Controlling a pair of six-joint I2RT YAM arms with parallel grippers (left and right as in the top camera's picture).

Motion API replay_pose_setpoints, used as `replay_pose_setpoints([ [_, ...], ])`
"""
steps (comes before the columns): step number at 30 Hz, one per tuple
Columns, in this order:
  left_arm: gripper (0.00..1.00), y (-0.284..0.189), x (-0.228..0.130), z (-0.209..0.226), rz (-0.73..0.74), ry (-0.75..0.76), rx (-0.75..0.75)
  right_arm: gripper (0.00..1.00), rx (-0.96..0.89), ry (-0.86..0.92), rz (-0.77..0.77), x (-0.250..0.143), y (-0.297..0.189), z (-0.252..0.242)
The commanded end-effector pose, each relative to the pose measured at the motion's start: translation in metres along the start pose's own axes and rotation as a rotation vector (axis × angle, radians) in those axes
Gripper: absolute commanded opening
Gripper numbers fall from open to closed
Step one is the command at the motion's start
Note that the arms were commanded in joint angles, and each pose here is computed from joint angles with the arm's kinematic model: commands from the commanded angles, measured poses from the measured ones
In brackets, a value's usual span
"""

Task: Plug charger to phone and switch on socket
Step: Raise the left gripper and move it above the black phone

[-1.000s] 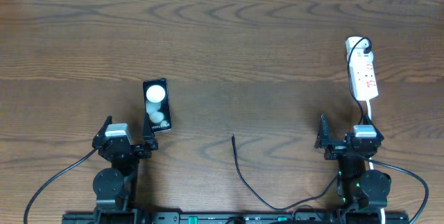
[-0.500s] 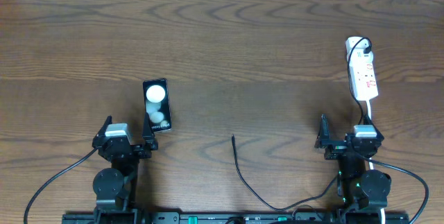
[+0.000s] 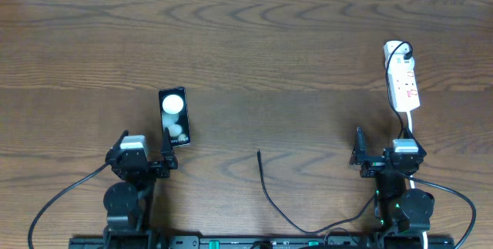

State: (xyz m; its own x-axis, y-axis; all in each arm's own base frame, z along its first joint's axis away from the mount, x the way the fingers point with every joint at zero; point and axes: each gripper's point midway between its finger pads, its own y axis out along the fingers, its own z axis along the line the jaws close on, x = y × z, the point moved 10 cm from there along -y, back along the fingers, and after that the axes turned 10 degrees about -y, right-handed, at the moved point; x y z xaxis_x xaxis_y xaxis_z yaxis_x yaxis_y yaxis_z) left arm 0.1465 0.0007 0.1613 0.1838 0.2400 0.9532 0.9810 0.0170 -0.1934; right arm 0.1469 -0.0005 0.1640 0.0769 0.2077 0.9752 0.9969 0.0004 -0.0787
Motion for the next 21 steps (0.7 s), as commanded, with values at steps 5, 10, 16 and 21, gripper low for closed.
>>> replay_pose_setpoints([
  [5,0.89,-0.001,0.05,-0.012,0.017,0.011,0.0,0.99,0.006,0.012,-0.005,0.0,0.0,0.001],
  [10,0.89,0.007,0.088,-0.022,0.041,0.028,0.005,0.99,0.006,0.012,-0.005,0.0,0.0,0.001],
  [16,0.89,0.022,0.128,-0.034,0.143,0.028,0.006,0.99,0.006,0.012,-0.005,0.0,0.0,0.001],
  [21,0.89,0.036,0.156,-0.041,0.254,0.023,0.032,0.99,0.006,0.012,-0.005,0.0,0.0,0.001],
])
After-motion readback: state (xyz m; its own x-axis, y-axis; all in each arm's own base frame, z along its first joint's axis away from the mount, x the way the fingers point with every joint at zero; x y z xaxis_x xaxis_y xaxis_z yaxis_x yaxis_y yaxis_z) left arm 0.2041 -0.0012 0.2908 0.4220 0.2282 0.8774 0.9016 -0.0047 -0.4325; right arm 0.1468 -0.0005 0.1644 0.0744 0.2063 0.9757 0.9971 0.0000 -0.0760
